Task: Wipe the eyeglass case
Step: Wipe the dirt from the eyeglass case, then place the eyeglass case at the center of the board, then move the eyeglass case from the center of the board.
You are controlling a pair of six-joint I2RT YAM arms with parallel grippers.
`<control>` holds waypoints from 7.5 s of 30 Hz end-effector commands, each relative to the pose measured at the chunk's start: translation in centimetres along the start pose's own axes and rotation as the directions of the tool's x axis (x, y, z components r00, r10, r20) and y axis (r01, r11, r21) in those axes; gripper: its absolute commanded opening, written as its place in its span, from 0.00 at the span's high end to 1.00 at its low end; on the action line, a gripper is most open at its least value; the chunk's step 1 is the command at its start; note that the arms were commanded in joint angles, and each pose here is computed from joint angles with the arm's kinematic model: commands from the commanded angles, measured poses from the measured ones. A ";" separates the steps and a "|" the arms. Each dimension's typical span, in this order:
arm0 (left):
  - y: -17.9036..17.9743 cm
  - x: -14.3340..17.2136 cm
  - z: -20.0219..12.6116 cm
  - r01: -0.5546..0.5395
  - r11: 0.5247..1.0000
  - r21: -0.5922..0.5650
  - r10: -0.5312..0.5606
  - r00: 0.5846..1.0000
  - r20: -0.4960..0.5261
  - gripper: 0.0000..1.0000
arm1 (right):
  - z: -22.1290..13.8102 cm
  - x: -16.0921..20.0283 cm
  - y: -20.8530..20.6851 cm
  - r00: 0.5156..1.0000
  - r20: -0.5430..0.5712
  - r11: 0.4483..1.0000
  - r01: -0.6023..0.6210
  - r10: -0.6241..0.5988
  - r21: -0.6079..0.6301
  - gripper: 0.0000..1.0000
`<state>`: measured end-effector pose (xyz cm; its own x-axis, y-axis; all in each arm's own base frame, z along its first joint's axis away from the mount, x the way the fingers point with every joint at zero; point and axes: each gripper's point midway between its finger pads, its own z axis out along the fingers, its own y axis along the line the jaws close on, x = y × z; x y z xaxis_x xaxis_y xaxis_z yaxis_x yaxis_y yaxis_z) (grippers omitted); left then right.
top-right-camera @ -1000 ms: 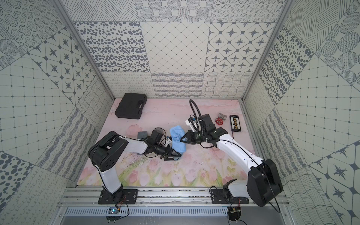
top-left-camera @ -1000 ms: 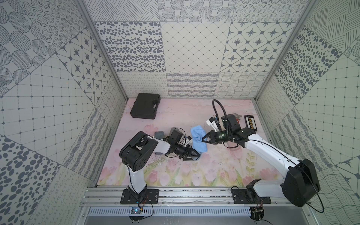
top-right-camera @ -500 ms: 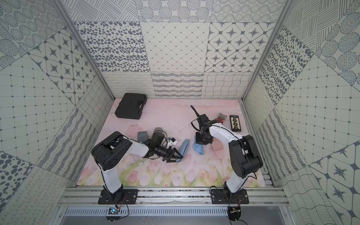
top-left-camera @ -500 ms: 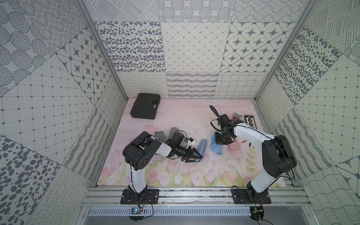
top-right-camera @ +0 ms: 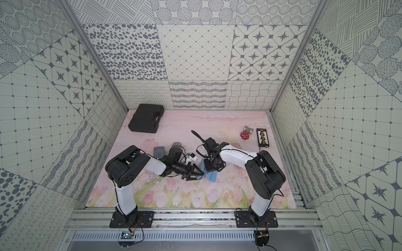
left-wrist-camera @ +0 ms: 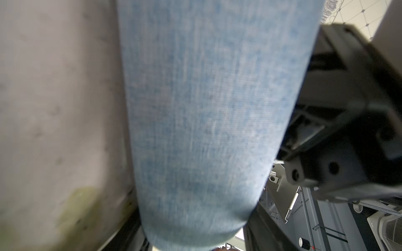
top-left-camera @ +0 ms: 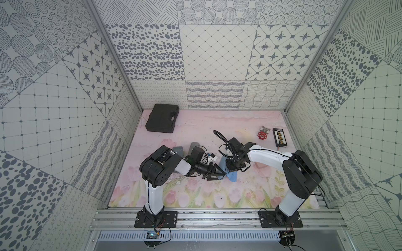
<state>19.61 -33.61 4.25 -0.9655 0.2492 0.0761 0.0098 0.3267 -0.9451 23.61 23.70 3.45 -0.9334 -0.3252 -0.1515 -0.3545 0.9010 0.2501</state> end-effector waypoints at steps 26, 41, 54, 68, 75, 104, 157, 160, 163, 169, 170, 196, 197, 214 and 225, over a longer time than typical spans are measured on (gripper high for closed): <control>1.6 0.0 -2.2 -0.136 0.901 -0.411 0.184 0.980 0.080 1.00 | -5.1 -2.5 3.0 0.987 0.091 0.981 -0.120 0.135 -0.150 1.00; 2.2 1.4 -1.9 -0.183 0.842 -0.507 0.226 0.974 0.024 1.00 | -5.4 -6.9 -7.3 0.970 0.107 0.950 -0.237 0.219 0.202 1.00; 0.7 0.5 -2.3 -0.240 0.757 -0.608 0.323 0.946 0.029 1.00 | -4.0 -2.9 3.8 0.975 0.018 0.967 -0.219 0.223 -0.132 1.00; 2.1 1.6 -1.2 -0.254 0.713 -0.654 0.323 0.946 -0.016 1.00 | -6.1 -6.8 -8.6 0.970 0.125 0.937 -0.236 0.210 0.256 1.00; 1.8 1.2 -1.3 -0.258 0.702 -0.664 0.332 0.943 -0.015 1.00 | -6.5 -3.3 -0.1 0.987 0.057 0.986 -0.155 0.152 0.060 1.00; 0.1 -3.2 1.9 -0.081 0.643 -0.762 0.277 0.952 0.132 0.80 | -12.4 -5.1 -12.1 0.889 0.270 0.905 -0.410 0.371 0.109 1.00; -5.9 -7.3 3.4 0.030 0.585 -0.811 0.441 0.827 0.348 0.13 | -15.3 -2.7 -13.3 0.813 0.395 0.889 -0.457 0.428 -0.023 1.00; -6.9 -7.6 0.8 0.001 0.485 -0.875 0.538 0.788 0.299 0.10 | -14.8 -3.2 -12.4 0.821 0.384 0.895 -0.446 0.422 -0.029 1.00; -7.7 -7.9 -2.4 0.010 0.354 -0.935 0.633 0.733 0.248 0.06 | -14.3 -3.8 -11.4 0.832 0.383 0.904 -0.426 0.401 -0.020 1.00; -8.2 -7.8 -8.5 0.101 0.171 -0.980 0.755 0.626 0.196 0.01 | -12.0 -5.3 -8.3 0.867 0.340 0.923 -0.384 0.363 -0.008 1.00; -8.1 -7.8 -8.8 0.084 0.158 -0.984 0.763 0.622 0.176 0.01 | -11.5 -5.6 -7.6 0.874 0.331 0.927 -0.375 0.356 -0.006 1.00; 3.6 -10.0 -18.5 0.078 0.376 -0.923 0.407 0.881 0.240 0.10 | -4.5 -5.8 -4.2 0.949 0.182 0.954 -0.279 0.256 0.110 1.00; 4.0 -10.0 -18.5 0.078 0.372 -0.925 0.395 0.888 0.234 0.10 | -4.4 -5.7 -4.3 0.950 0.177 0.954 -0.279 0.257 0.113 1.00; 7.2 -10.0 -16.9 0.083 0.426 -0.901 0.291 0.930 0.224 0.31 | -4.1 -4.5 -9.4 0.941 0.143 0.928 -0.329 0.307 0.176 1.00; 3.8 -7.2 -11.0 -0.148 0.540 -0.828 0.375 0.924 0.079 0.40 | -4.8 -4.8 -9.3 0.942 0.138 0.937 -0.322 0.304 0.132 1.00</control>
<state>32.02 -20.32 2.63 -0.9354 0.1829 -0.3025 0.2317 0.9635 -0.1339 31.32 15.06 6.28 -0.9789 0.0368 -0.2012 0.0072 0.9893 0.1458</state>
